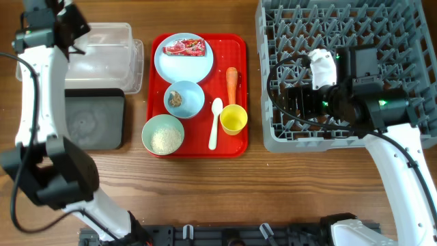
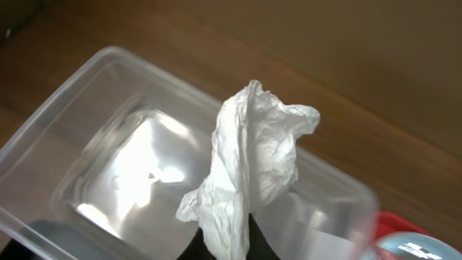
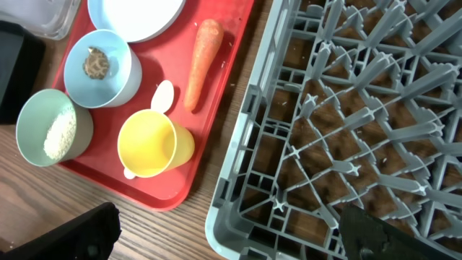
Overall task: Sort waste into correct bins and load items into the dishwasher rack
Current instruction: 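Grasp the red wrapper and tissue on the plate with the left gripper, then move the wrapper and tissue left and drop them into the clear bin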
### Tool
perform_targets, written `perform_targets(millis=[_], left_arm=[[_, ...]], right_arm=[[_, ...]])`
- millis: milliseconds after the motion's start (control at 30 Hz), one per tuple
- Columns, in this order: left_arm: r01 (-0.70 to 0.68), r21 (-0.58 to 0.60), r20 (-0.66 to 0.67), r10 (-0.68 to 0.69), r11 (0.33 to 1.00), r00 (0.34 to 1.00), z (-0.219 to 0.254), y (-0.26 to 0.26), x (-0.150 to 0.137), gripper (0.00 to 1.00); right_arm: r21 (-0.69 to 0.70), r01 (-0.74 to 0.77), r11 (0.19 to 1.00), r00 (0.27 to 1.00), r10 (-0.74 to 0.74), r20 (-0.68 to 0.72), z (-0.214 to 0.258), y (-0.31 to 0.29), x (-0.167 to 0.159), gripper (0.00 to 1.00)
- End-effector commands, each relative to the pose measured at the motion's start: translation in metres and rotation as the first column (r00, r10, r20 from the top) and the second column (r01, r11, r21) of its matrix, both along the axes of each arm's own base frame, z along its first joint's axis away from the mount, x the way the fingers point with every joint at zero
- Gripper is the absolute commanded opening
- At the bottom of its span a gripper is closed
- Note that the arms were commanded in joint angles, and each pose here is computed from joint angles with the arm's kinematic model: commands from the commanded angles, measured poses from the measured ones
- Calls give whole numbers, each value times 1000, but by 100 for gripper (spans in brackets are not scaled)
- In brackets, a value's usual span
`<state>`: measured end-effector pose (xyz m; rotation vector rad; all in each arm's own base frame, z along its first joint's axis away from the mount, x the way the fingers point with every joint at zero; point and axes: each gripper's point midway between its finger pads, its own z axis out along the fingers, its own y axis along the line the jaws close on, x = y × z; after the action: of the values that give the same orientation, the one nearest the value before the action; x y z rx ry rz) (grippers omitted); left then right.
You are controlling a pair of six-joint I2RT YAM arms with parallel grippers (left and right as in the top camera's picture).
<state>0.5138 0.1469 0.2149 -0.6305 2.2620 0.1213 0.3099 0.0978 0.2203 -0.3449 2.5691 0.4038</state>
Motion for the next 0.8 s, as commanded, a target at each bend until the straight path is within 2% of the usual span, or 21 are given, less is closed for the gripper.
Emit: perform_targets(millis=[0,33,67,167,300,367,433,467,600,700,767], left_arm=[[-51,-31,-78,48,998,996,-51,24,3,50],[-46,-42,-91,42,998,995,-61,24,5,91],[-45,-43,-97,41,998,994,-64,23,5,100],[-27,-48,-81,23,998,996,-54,15,7,100],[109,-86,90,-101,990,991,33,-27,10,100],[230,-104,149,-213,968,966,61,-67,9,100],[399,-62,128,-389,915,912,63,-120,8,98],[528,-8,61,-527,849,848,45,-168,11,98],[658,63,-117,-649,750,751,-24,-245,21,98],[672,63,-238,-643,737,728,-91,-279,24,96],[628,45,-284,-592,777,754,-130,-289,26,97]], right_arm=[[14,-5,1000,1000,5,5,4,3,2,100],[14,-5,1000,1000,5,2,4,3,2,100],[14,-5,1000,1000,5,1,4,3,2,100],[13,-5,1000,1000,5,-2,3,3,1,99],[14,-5,1000,1000,5,0,4,3,1,100],[14,-5,1000,1000,5,0,4,3,1,100],[14,-5,1000,1000,5,0,4,3,1,100],[13,-5,1000,1000,5,1,4,3,2,100],[12,-4,1000,1000,5,-11,2,3,-1,99],[10,-4,1000,1000,4,-25,0,2,-4,100],[9,-4,1000,1000,4,-29,0,2,-5,100]])
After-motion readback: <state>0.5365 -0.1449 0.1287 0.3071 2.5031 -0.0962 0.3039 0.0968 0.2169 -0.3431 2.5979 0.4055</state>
